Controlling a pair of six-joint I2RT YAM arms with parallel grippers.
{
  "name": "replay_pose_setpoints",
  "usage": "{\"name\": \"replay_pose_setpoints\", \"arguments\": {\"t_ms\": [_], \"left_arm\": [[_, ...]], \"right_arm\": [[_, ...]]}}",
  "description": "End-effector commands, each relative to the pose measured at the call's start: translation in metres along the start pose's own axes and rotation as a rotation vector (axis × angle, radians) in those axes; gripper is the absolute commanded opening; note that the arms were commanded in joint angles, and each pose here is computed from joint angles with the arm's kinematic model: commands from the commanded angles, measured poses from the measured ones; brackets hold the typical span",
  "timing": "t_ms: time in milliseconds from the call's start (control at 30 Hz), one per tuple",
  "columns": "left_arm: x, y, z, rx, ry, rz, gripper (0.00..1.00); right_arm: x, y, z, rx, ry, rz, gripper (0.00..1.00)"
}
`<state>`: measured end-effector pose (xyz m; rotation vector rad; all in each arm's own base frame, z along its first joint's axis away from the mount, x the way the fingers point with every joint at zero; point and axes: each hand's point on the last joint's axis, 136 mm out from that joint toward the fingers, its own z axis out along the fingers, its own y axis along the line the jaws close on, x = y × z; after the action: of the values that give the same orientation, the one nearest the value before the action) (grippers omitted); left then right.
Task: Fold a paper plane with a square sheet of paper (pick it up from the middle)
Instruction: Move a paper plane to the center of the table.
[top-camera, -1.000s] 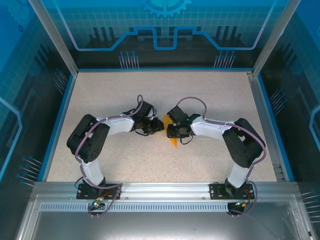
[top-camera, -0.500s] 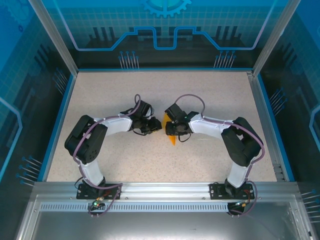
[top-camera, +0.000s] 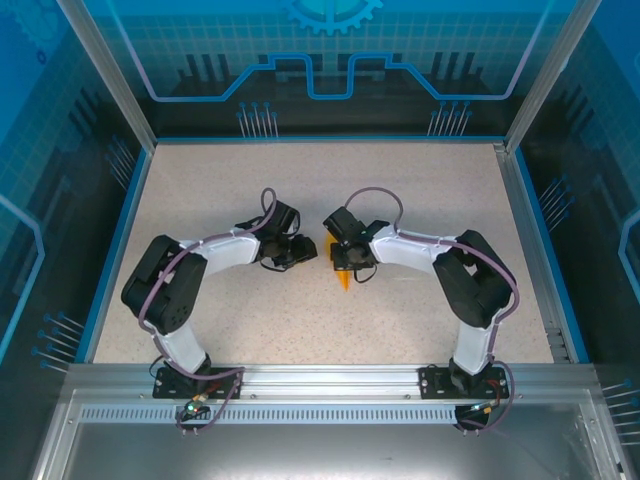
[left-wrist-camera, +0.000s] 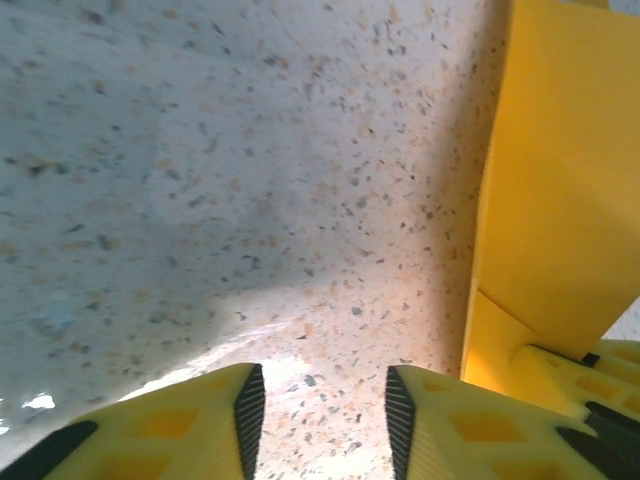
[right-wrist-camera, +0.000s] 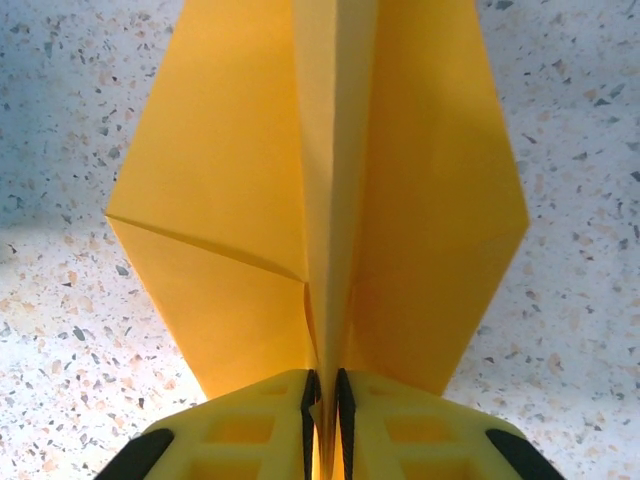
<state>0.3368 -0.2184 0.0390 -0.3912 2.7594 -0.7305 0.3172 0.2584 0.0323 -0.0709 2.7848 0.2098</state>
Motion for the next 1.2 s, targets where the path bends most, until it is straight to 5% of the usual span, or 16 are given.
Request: {"name": "replay_pose_setpoints", "arguments": {"t_ms": [0,867,1167], "left_arm": [[-0.004,0.018,-0.012,-0.083,-0.04,-0.008,0.44],[-0.012,0.057,-0.031,-0.225,-0.134,-0.076,0.94],[-0.012,0.062,-0.033,-0.239,-0.135,-0.083,0.99]], "right_arm": [[0.005,-0.002,0.002,0.065,0.017,-0.017,0.19],[0.044,-0.014,0.046,0.204,0.143,-0.009,0.23],[-0.01,0.001,-0.002,0.169,-0.014,0.012,0.14]]}}
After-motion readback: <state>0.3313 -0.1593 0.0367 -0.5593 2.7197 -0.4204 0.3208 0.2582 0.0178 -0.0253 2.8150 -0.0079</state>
